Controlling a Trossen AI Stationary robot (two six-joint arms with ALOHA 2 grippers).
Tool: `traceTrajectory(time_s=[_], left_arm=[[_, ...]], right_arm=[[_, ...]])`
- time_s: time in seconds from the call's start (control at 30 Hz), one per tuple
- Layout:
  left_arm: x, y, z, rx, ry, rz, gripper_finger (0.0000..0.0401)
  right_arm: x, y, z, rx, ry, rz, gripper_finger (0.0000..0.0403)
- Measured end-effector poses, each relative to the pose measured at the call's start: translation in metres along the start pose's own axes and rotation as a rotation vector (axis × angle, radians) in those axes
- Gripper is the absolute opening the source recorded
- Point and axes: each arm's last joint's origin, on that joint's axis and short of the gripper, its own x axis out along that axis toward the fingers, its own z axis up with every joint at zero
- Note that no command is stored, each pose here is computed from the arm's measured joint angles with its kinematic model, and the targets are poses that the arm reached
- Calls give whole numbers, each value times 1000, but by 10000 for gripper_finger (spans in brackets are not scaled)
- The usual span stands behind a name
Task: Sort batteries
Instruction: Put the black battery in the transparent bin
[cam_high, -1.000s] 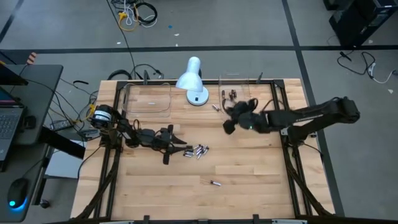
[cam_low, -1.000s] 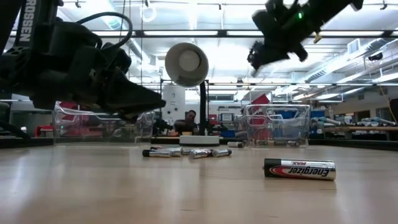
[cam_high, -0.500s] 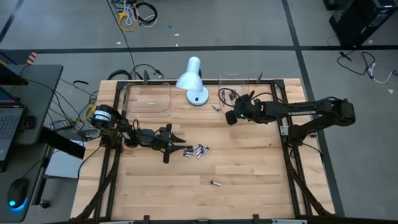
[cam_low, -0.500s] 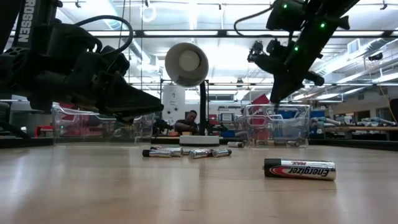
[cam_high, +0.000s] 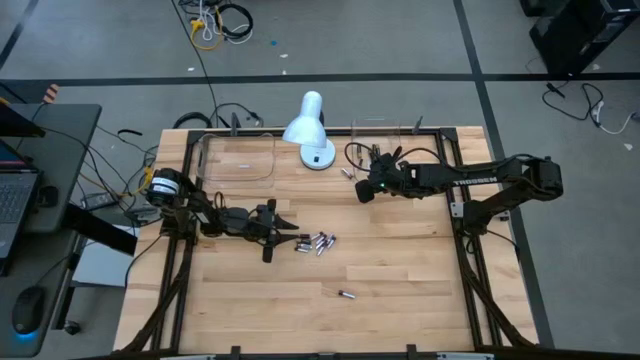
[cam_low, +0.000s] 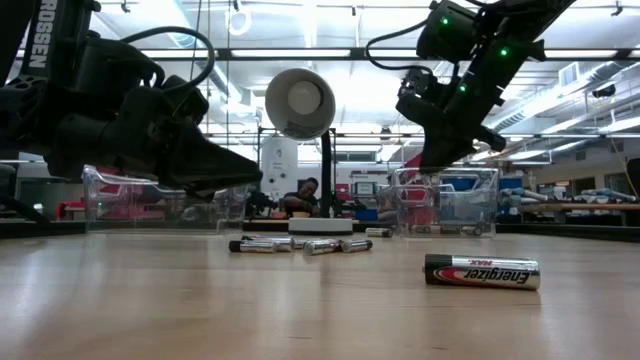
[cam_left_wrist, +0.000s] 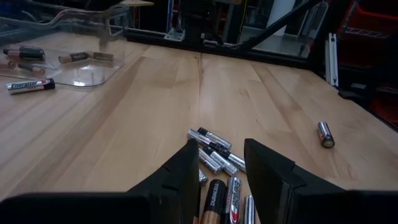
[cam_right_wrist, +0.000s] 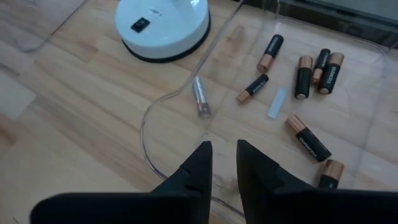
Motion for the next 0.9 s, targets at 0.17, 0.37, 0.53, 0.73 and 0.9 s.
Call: traceTrajectory(time_s=[0.17,0.37,0.53,0.73,0.9], left_arm=[[0,0,-3,1,36,1,126],[0,-2,-7,-5,90,-92,126],[-1,-4,-10,-5,137,-187,126],[-1,0,-16,45,180,-65,126],[-1,3,-17,160,180,-1,126]], right_arm=[[-1,0,1,1,-4,4,72],[-3,4,0,-39,-21,30,76],[-10,15,2,-84,-84,114,75],[-18,29,1,-112,-149,210,74],[-23,36,-4,-129,-155,246,74]])
